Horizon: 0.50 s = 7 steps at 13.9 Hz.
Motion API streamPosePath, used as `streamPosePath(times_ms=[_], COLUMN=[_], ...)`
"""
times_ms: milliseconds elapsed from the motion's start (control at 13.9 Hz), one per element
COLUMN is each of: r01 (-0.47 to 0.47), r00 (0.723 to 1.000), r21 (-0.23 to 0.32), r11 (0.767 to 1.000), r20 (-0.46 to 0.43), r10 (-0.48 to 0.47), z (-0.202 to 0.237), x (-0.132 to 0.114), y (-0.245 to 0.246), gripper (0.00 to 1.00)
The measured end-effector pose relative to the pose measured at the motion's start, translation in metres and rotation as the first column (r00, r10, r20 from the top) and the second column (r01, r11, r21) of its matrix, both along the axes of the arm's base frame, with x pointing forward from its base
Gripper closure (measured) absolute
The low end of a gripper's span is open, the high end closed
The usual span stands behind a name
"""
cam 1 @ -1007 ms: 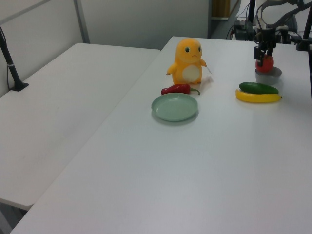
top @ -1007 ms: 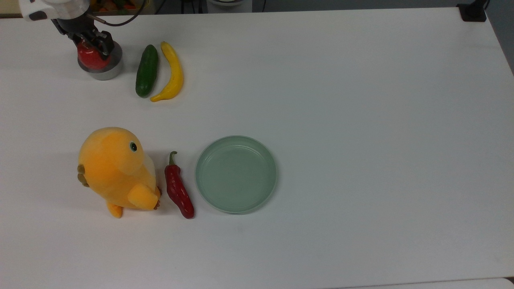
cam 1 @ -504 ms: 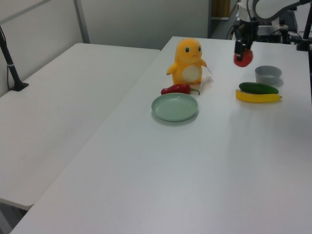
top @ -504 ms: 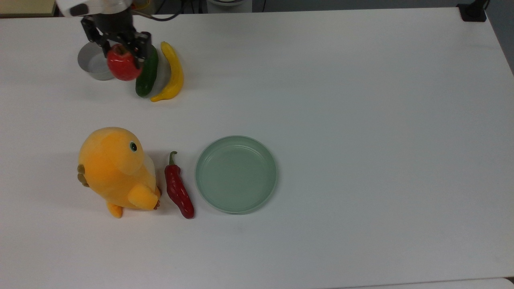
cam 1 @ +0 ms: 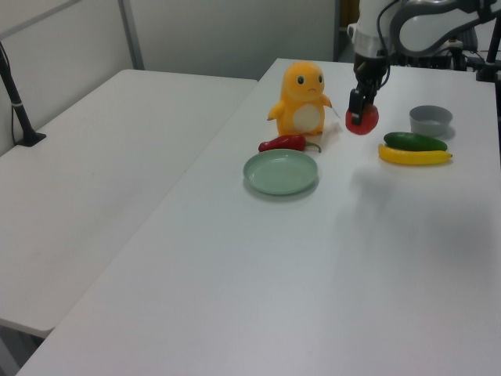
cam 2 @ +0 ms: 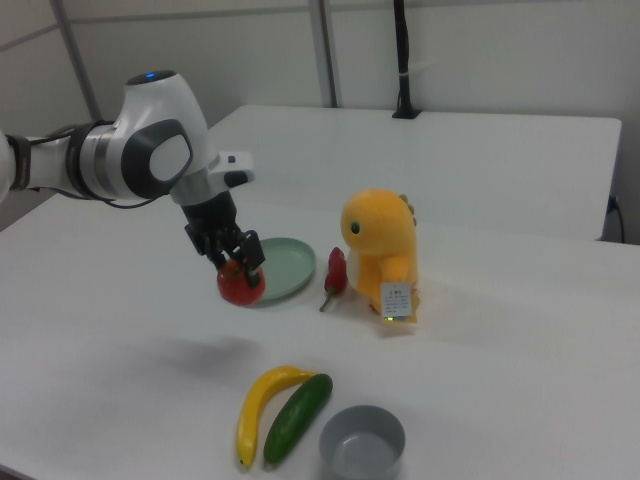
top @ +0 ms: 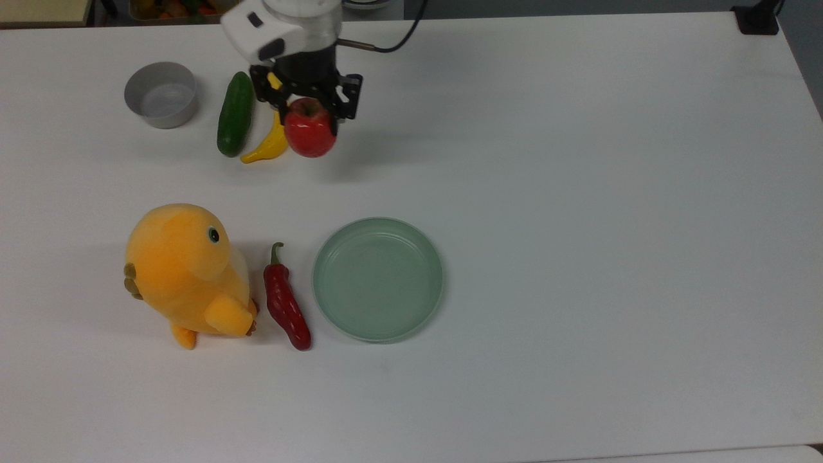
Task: Red apple placed in the center of the desktop
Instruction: 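Lift the apple out of the bowl and carry it toward the plate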
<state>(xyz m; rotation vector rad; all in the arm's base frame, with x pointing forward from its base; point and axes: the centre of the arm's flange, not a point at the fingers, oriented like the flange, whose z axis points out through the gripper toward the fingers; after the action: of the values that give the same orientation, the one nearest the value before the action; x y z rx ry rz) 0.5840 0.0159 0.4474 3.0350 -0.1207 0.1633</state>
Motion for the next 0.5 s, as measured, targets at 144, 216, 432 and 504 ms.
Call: streamPosePath(times_ms=[144,216,432,504], r01=[-0.038,-0.05,-0.083,-0.092], r00=[0.998,0.997,0.99,0.988], r21=[0.005,0.008,0.017,0.018], r11=[0.999,0.999,0.996,0.996], r20=[-0.04,-0.06,-0.112,-0.119], r10=[0.038,0.05,0.085,0.093], z=[-0.022,-0.033,-0.064,-0.069], x=[0.0,0.001,0.002,0.002], y=[0.022,0.029,0.048,0.053], gripper=[0.26,0.27,0.27,0.27])
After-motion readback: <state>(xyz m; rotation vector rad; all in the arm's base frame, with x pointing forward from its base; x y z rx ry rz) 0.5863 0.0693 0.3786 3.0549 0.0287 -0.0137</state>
